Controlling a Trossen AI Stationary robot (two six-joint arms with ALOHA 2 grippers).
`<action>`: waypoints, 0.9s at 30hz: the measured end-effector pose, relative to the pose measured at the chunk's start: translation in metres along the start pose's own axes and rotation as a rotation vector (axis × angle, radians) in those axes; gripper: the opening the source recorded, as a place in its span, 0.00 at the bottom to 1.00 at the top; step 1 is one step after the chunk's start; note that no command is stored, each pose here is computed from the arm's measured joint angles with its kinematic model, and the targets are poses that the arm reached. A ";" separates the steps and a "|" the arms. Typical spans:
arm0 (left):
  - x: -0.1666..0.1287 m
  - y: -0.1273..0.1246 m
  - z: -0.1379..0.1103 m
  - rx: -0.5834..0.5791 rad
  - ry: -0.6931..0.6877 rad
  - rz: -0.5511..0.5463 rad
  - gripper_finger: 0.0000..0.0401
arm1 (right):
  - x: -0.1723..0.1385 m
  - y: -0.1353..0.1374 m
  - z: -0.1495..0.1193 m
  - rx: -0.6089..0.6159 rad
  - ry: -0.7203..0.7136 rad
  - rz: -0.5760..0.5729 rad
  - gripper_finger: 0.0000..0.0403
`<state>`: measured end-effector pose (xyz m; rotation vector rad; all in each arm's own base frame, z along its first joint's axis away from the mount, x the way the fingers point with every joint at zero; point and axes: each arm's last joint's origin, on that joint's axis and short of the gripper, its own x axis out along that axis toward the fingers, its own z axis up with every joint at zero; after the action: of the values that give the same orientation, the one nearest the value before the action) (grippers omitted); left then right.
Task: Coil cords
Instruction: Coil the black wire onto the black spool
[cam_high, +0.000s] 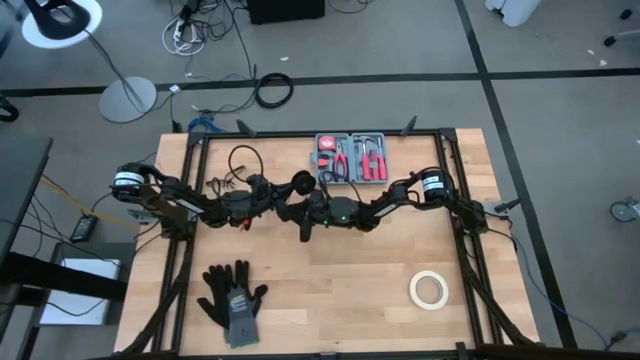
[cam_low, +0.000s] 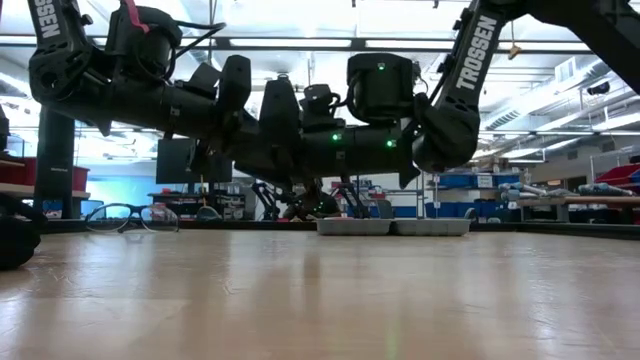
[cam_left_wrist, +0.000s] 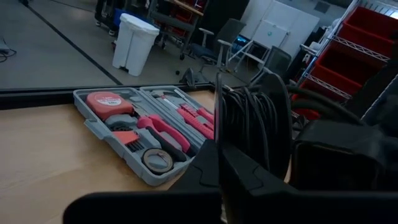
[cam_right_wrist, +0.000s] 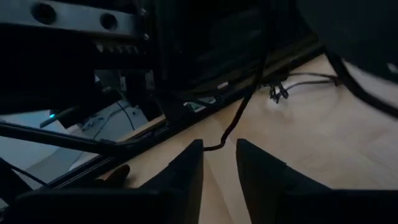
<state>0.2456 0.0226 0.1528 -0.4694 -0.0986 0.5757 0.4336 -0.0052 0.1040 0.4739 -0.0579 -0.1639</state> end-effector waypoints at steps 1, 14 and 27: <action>0.000 0.000 0.000 -0.002 -0.003 -0.001 0.00 | 0.000 -0.001 0.000 0.003 0.005 -0.004 0.23; 0.000 0.000 0.001 -0.003 -0.006 -0.003 0.00 | 0.001 -0.005 0.006 0.001 -0.047 -0.020 0.15; 0.000 -0.001 0.001 -0.010 -0.008 -0.007 0.00 | -0.010 -0.013 -0.006 0.024 0.121 -0.097 0.01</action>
<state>0.2457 0.0225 0.1540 -0.4762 -0.1112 0.5702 0.4227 -0.0127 0.0925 0.5103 0.0815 -0.2291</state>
